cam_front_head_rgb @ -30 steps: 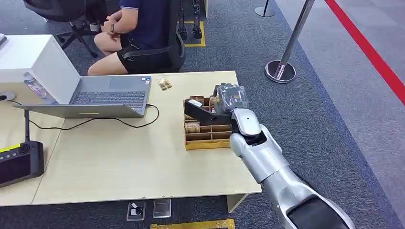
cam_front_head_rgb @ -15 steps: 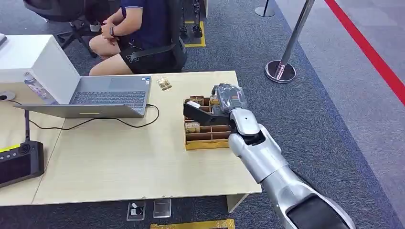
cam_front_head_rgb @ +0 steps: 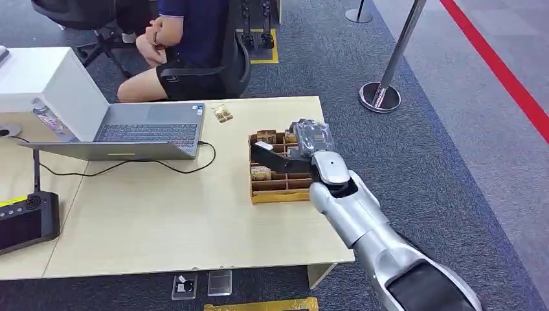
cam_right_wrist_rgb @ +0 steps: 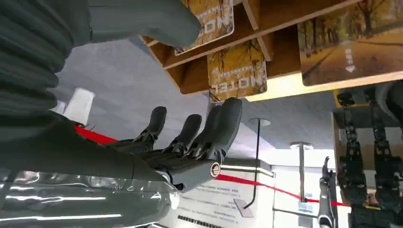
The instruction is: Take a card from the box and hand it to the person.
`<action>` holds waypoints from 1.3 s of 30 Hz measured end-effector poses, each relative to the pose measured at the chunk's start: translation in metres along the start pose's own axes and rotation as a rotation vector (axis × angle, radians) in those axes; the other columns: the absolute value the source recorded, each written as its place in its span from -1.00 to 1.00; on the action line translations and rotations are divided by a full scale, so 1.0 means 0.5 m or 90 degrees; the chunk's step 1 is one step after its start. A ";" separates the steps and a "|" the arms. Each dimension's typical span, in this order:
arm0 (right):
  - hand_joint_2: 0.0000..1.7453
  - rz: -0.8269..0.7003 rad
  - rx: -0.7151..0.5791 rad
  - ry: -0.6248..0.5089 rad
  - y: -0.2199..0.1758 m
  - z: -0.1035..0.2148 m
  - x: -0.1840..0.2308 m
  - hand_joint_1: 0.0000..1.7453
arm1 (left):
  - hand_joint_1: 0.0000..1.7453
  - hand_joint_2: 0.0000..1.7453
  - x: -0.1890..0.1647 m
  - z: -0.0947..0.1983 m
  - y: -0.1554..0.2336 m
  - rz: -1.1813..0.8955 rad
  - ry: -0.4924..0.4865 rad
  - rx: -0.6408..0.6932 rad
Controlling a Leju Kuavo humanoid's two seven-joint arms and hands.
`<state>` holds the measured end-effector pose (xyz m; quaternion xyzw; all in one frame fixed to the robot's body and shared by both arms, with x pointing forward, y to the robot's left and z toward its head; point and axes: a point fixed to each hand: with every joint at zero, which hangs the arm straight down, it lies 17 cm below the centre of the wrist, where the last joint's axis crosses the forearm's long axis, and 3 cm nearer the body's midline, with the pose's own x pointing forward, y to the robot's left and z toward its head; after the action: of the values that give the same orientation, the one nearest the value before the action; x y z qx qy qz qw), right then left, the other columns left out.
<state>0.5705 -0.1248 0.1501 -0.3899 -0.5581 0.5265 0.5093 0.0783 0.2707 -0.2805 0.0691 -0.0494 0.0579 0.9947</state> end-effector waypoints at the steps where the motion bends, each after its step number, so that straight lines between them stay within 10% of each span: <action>1: 1.00 -0.001 0.003 0.002 0.004 -0.001 -0.003 -0.18 | -1.00 -1.00 0.000 0.000 0.000 0.000 0.000 0.000; 39: 1.00 0.003 0.047 0.038 0.067 -0.002 -0.038 0.44 | -1.00 -1.00 -0.003 0.000 -0.002 -0.001 0.002 -0.001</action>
<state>0.5717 -0.1383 0.1138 -0.3872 -0.5220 0.5362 0.5386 0.0769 0.2698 -0.2806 0.0683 -0.0476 0.0574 0.9949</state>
